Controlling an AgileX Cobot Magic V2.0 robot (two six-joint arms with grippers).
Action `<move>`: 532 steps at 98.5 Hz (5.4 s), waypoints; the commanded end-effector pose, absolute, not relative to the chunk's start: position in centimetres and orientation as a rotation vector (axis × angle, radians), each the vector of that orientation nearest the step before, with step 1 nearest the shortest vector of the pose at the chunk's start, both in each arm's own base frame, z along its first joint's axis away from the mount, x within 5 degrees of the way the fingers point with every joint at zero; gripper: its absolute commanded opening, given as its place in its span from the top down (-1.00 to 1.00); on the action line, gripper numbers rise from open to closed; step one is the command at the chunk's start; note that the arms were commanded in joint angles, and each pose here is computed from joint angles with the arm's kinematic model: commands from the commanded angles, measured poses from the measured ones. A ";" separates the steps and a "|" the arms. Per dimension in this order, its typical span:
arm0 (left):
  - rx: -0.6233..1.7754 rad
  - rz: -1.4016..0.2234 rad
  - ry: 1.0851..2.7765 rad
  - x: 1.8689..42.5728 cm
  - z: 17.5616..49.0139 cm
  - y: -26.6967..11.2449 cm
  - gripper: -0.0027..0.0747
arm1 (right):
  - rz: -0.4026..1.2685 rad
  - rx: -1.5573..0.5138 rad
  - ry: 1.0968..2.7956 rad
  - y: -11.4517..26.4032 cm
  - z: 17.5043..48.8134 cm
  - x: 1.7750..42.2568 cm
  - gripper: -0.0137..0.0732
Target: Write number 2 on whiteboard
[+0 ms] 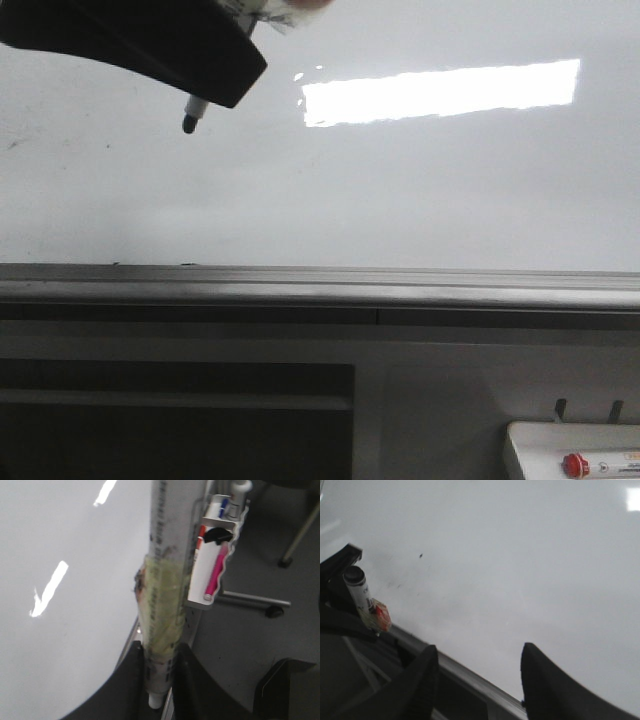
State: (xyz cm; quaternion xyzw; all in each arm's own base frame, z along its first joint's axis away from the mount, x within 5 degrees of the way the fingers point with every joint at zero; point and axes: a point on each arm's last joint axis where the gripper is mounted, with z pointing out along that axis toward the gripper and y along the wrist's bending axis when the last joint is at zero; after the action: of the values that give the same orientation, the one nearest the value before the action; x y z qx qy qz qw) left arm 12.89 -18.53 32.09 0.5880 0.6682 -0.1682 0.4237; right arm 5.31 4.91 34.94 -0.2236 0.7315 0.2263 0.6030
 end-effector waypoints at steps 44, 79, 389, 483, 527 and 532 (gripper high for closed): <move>1.554 -0.412 1.529 11.2 33.8 -18.5 0.98 | 0.504 -1.488 1.526 15.5 39.8 11.4 -0.28; 1.567 -0.414 1.537 11.1 33.7 -18.5 0.98 | 0.455 -1.448 1.526 18.4 38.3 14.2 -0.28; 0.640 -0.402 1.413 2.4 35.6 -2.2 0.98 | 0.267 -0.943 1.824 20.8 27.9 26.2 0.82; 0.644 -0.401 1.421 2.4 35.5 -2.2 0.98 | 0.087 -0.417 1.925 3.3 32.2 20.6 0.82; 0.656 -0.461 1.466 3.7 38.6 -3.6 0.08 | 0.650 -0.847 1.345 11.8 47.7 11.7 0.82; 0.689 -0.463 1.493 4.2 39.5 -4.2 -0.07 | 0.673 -0.911 1.382 12.8 46.9 12.2 0.82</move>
State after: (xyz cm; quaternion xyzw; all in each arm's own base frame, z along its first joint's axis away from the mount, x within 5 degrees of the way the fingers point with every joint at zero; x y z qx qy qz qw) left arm 3.29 -3.27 36.59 0.3083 0.6728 -0.1878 0.6458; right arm 11.44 11.40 46.99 -0.3738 0.6047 0.2870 0.6421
